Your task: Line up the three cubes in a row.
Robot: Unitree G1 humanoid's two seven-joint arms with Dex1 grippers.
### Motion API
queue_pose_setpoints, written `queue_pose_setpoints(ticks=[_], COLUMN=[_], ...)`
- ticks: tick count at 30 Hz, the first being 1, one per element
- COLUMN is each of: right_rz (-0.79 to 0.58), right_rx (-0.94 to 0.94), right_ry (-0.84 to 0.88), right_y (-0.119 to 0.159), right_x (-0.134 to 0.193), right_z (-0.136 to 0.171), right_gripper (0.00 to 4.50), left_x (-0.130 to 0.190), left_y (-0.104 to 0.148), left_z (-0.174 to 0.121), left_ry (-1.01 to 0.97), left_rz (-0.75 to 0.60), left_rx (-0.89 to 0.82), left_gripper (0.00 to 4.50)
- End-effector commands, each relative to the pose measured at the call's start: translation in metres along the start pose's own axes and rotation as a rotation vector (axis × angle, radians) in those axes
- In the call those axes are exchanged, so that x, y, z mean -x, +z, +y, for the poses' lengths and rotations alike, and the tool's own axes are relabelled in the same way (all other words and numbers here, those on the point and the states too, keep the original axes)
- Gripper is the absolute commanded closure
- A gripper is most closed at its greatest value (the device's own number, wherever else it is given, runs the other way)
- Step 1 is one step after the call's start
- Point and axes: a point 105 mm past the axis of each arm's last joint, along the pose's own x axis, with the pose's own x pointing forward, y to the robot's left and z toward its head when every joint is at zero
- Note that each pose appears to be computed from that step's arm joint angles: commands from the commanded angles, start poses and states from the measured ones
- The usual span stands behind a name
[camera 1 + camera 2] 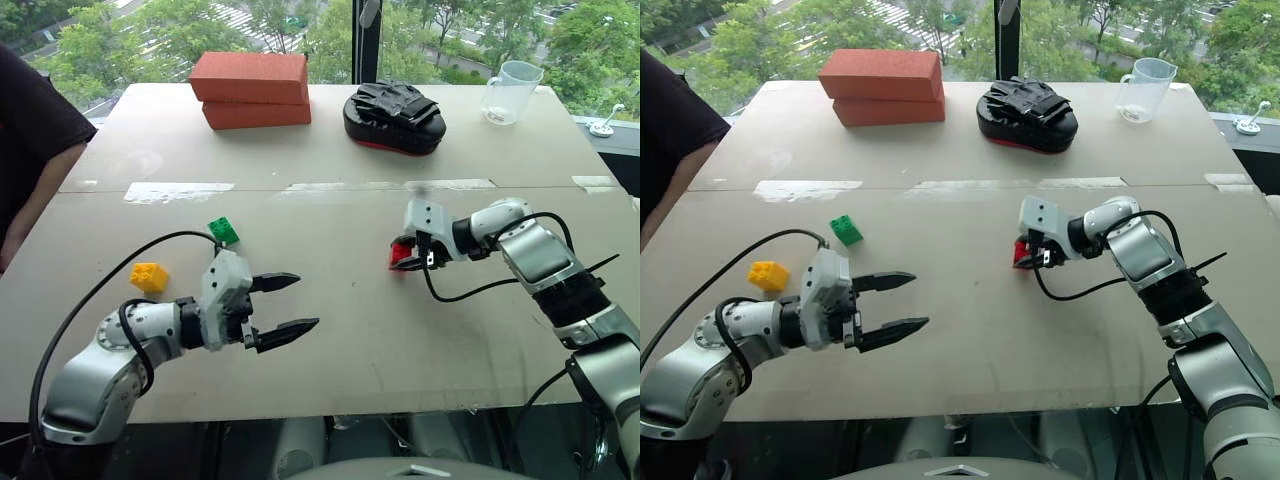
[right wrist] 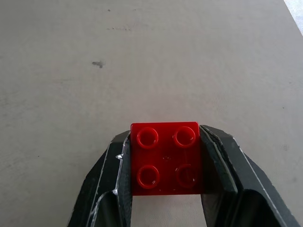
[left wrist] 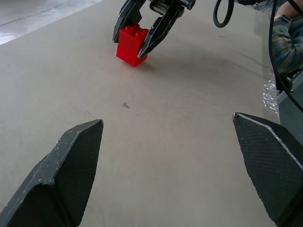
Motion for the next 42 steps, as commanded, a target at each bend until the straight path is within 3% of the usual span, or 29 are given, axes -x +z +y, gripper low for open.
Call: queue_pose_setpoints(ticks=[1,4,11,12,15,19,23,27,32,42], right_rz=[0.011,0.014,-0.012,-0.02,-0.093,-0.327,-0.514,-0.539,-0.52,-0.482], right_rx=[0.061,0.062,0.108,0.109,0.129,0.125,0.114,0.039,0.012,0.004], right_ry=[0.008,0.028,0.063,0.059,0.035,-0.046,-0.169,-0.293,-0.341,-0.391], right_y=[0.006,0.005,0.011,0.012,0.025,0.063,0.081,0.078,0.07,0.064], right_x=[0.002,0.001,0.004,0.005,0.019,0.053,0.079,0.093,0.105,0.113], right_z=[-0.005,-0.005,-0.003,-0.003,0.0,0.027,0.056,0.072,0.096,0.097], right_gripper=[3.18,3.18,0.21,0.03,0.03,0.03,0.03,0.03,0.03,0.03], left_x=[0.003,0.003,0.003,0.004,0.006,0.014,0.022,0.028,0.031,0.029], left_y=[0.01,0.01,0.011,0.011,0.011,0.011,0.015,0.016,0.018,0.007], left_z=[-0.004,-0.005,-0.004,-0.004,0.006,0.058,0.097,0.125,0.137,0.148], left_ry=[-0.013,-0.017,-0.003,0.001,0.065,0.425,0.685,0.91,1.138,1.312], left_rz=[-0.017,-0.018,-0.029,-0.031,-0.057,-0.086,-0.076,-0.058,-0.025,-0.006], left_rx=[-0.059,-0.063,-0.056,-0.053,-0.008,0.037,0.058,0.146,0.171,0.222], left_gripper=[0.0,0.0,0.0,0.0,0.0,0.0,0.0,0.0,0.0,0.0])
